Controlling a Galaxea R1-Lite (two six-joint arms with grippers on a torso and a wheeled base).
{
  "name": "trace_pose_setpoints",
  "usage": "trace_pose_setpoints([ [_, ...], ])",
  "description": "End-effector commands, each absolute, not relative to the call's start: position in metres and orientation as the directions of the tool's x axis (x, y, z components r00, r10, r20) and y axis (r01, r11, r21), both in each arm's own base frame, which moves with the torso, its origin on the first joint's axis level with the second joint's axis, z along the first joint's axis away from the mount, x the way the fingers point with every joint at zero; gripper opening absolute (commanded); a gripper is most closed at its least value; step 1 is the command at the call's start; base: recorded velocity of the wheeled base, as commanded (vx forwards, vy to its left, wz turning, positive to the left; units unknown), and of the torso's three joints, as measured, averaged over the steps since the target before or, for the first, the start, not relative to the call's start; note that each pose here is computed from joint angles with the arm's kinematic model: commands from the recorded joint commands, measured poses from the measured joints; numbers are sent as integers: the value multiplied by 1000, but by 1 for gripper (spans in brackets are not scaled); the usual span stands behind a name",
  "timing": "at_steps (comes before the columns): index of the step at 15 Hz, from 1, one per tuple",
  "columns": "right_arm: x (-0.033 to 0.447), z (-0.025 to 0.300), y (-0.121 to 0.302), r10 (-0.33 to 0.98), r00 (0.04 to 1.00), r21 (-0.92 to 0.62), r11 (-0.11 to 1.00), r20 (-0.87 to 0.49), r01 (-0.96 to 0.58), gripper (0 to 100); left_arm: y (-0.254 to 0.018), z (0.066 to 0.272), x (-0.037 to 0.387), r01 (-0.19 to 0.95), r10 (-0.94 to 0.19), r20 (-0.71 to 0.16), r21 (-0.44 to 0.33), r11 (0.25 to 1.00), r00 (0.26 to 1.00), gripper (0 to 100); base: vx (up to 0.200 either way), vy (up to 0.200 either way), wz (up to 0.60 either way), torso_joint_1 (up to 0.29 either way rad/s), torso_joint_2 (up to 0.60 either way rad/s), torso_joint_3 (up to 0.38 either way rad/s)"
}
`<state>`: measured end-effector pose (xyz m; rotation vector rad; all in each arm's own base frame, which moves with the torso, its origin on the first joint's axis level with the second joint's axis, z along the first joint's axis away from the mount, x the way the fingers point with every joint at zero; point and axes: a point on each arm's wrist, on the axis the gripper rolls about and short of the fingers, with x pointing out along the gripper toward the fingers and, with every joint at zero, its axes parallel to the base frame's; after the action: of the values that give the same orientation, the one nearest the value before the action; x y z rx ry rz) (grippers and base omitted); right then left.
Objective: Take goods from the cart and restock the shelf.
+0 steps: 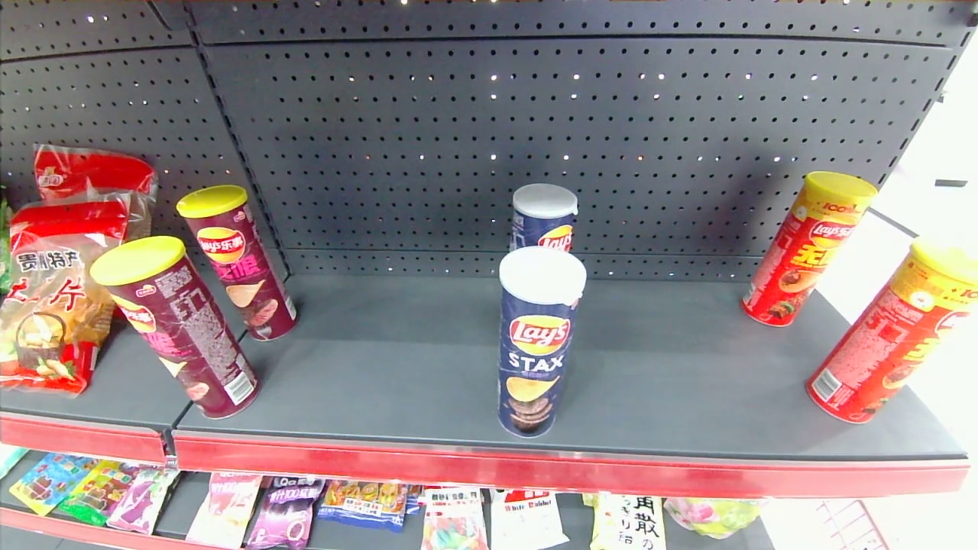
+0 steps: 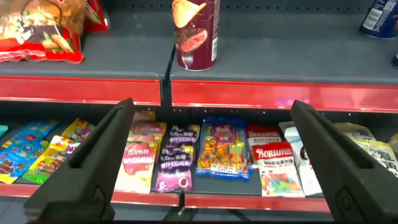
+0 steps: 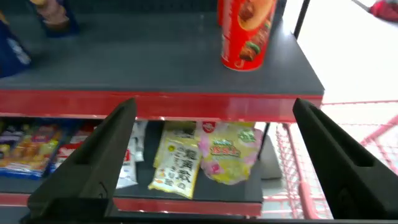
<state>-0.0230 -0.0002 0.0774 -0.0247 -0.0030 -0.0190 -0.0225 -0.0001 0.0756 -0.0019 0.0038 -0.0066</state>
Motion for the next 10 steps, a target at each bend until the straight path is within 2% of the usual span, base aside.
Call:
trace_pose_setpoints([
  [1, -23, 75, 0, -15, 1000, -14, 1000, 0, 15, 100, 0, 75, -23, 5, -5, 0, -2, 1000, 1000, 100, 0, 0, 0, 0, 0, 0],
  [10, -23, 75, 0, -20, 1000, -2, 1000, 0, 20, 100, 0, 75, -23, 5, -5, 0, -2, 1000, 1000, 100, 0, 0, 0, 0, 0, 0],
])
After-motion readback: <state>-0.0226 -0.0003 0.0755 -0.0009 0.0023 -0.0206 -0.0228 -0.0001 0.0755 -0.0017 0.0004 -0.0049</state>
